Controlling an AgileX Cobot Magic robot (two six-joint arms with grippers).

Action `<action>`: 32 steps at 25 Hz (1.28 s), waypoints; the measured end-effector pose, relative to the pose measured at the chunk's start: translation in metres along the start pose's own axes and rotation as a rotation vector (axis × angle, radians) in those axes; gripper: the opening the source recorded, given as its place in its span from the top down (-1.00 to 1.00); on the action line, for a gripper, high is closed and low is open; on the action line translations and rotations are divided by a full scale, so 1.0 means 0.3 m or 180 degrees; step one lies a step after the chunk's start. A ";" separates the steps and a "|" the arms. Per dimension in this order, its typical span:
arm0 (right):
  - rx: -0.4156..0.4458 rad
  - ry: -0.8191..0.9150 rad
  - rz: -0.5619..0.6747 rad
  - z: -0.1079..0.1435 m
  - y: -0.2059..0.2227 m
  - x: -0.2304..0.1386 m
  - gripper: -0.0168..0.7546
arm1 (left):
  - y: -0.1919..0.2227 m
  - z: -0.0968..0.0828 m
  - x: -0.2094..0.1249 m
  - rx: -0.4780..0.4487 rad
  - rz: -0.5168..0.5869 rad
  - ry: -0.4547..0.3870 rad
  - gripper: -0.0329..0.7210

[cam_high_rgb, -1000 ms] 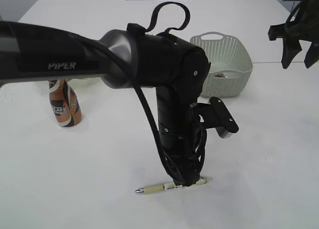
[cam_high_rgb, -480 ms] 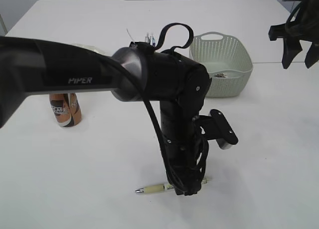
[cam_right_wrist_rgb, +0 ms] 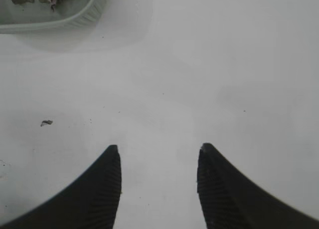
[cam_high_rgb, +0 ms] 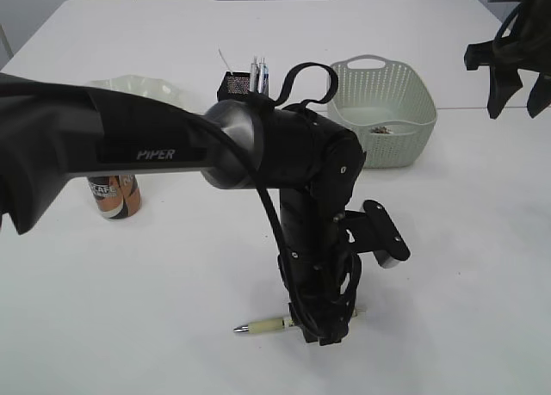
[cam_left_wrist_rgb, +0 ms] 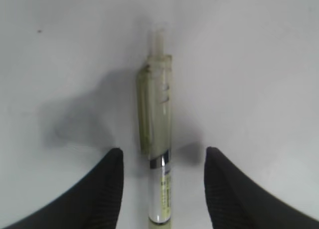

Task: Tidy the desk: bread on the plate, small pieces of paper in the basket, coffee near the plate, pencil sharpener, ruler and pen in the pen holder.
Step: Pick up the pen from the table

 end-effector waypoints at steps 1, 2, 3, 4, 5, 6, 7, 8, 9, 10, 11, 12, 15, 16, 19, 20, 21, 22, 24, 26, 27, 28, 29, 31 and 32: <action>0.0000 0.0000 0.0000 0.000 0.000 0.000 0.01 | 0.000 0.002 0.002 0.0009 -0.0012 0.0000 -0.10; 0.0000 0.0000 0.0000 0.000 0.000 0.000 0.01 | 0.003 0.003 0.004 0.0016 -0.0020 0.0000 -0.10; 0.0000 0.0000 0.0000 0.000 0.000 0.000 0.01 | 0.003 0.005 0.006 0.0023 -0.0029 0.0000 -0.10; 0.0000 0.0000 0.0000 0.000 0.000 0.000 0.01 | 0.003 0.006 0.007 0.0026 -0.0034 0.0000 -0.10; 0.0000 0.0000 0.0000 0.000 0.000 0.000 0.01 | 0.003 0.006 0.007 0.0027 -0.0035 0.0000 -0.10; 0.0000 0.0000 0.0000 0.000 0.000 0.000 0.01 | 0.006 0.006 0.007 0.0027 -0.0034 -0.0001 -0.10; -0.0006 -0.0002 -0.0002 -0.001 0.000 0.000 0.01 | 0.011 0.006 0.007 0.0022 -0.0028 -0.0001 -0.10; -0.0011 -0.0004 -0.0003 -0.002 0.000 0.001 0.01 | 0.015 0.006 0.006 0.0017 -0.0021 -0.0001 -0.10; -0.0018 -0.0006 -0.0005 -0.004 0.000 0.001 0.01 | 0.017 0.006 0.006 0.0016 -0.0020 0.0004 -0.10; -0.0024 -0.0008 -0.0007 -0.005 0.000 0.001 0.01 | 0.015 0.007 0.008 0.0023 -0.0028 0.0004 -0.08; -0.0037 -0.0013 -0.0012 -0.007 0.000 0.002 0.01 | 0.015 0.008 0.008 0.0027 -0.0025 0.0007 -0.05; -0.0045 -0.0016 -0.0014 -0.009 0.000 0.003 0.01 | 0.015 0.009 0.007 0.0032 -0.0021 0.0011 0.00; -0.0057 -0.0020 -0.0018 -0.011 0.000 0.004 0.01 | 0.015 0.014 0.006 0.0055 -0.0017 0.0024 0.28; -0.0057 -0.0020 -0.0018 -0.011 0.000 0.004 0.01 | 0.015 0.014 0.006 0.0055 -0.0017 0.0023 0.42; -0.0063 -0.0023 -0.0020 -0.013 0.000 0.004 0.01 | 0.015 0.014 0.006 0.0055 -0.0017 0.0016 0.70; -0.0063 -0.0022 -0.0019 -0.013 0.000 0.004 0.01 | 0.015 0.014 0.006 0.0055 -0.0018 -0.0023 0.71; -0.0063 -0.0022 -0.0019 -0.013 0.000 0.004 0.01 | 0.015 0.017 0.000 0.0036 -0.0014 -0.0080 0.72; -0.0063 -0.0022 -0.0019 -0.013 0.000 0.004 0.01 | 0.014 0.020 -0.007 0.0012 -0.0004 -0.0158 0.72; -0.0063 -0.0022 -0.0019 -0.013 0.000 0.004 0.01 | 0.011 0.021 -0.030 -0.0099 0.0030 -0.0368 0.72; -0.0063 -0.0022 -0.0019 -0.013 0.000 0.004 0.01 | 0.001 0.021 -0.063 -0.0262 0.0075 -0.0596 0.72; -0.0063 -0.0022 -0.0019 -0.013 0.000 0.004 0.01 | -0.018 0.028 -0.072 -0.0328 0.0034 -0.0746 0.72; -0.0063 -0.0022 -0.0019 -0.013 0.000 0.004 0.01 | -0.043 0.039 -0.077 -0.0383 -0.0037 -0.0917 0.72; -0.0063 -0.0022 -0.0019 -0.013 0.000 0.004 0.01 | -0.071 0.053 -0.081 -0.0414 -0.0113 -0.1103 0.73; -0.0058 -0.0021 -0.0018 -0.012 0.000 0.004 0.01 | -0.149 0.094 -0.097 -0.0458 -0.0296 -0.1552 0.73; -0.0048 -0.0017 -0.0015 -0.010 0.000 0.003 0.01 | -0.185 0.110 -0.115 -0.0471 -0.0336 -0.1708 0.73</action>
Point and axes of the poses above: a point on each arm's last joint axis where the gripper is mounted, y pointing out along that axis toward the gripper, z along the wrist's bending axis when the last joint is at zero, x = y × z, the point moved 10 cm from there along y, pointing out along that axis toward the gripper, and after that the axes turned 10 degrees about y, right-handed, at the moved point
